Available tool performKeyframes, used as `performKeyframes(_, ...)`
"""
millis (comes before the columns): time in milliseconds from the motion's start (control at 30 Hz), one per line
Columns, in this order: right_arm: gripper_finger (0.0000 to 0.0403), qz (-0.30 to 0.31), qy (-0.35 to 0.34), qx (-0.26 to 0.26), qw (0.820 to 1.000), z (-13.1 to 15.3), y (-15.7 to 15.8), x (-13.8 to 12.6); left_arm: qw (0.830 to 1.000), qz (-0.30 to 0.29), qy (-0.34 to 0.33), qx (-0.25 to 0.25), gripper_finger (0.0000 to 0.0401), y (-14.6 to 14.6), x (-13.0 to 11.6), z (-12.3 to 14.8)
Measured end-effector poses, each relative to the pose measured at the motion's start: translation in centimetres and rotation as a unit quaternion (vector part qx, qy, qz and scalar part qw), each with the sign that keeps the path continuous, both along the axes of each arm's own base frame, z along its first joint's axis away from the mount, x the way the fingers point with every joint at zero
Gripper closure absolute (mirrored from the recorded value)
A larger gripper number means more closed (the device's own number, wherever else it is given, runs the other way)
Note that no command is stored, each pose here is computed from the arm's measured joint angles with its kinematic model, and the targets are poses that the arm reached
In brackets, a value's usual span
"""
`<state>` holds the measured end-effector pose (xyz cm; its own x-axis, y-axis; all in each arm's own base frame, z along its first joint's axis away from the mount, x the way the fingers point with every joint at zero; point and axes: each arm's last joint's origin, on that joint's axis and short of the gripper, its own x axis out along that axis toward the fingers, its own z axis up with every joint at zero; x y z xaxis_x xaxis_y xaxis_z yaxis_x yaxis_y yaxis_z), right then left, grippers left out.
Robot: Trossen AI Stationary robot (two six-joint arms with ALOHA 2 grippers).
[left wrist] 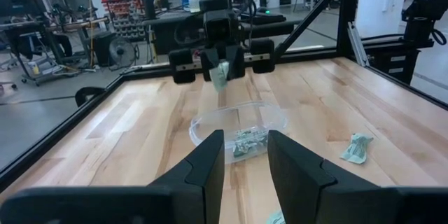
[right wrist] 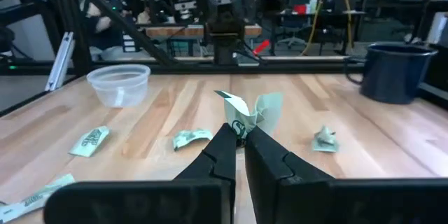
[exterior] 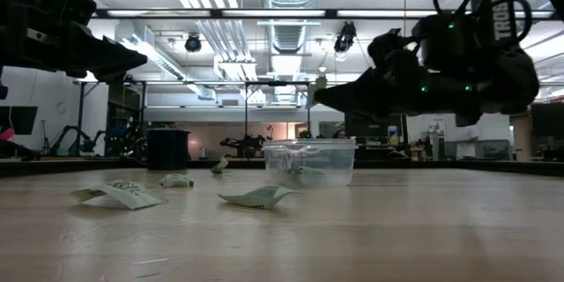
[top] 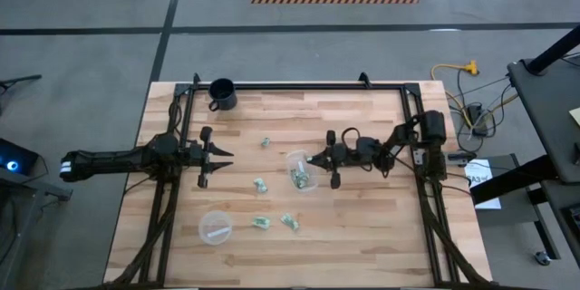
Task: Pick and place items into bin
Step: Put the stevia packet into the transparent bin
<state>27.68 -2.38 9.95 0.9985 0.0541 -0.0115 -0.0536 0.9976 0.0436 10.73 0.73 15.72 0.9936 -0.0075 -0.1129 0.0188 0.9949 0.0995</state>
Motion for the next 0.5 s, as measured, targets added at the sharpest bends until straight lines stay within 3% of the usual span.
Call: performKeyframes(500, 0.0394, 0.017, -0.008, 0.008, 1.0, 0.11, 0.1, 0.82, 1.0, 0.0, 0.0, 0.0, 0.0307, 0.0, 0.0, 0.0)
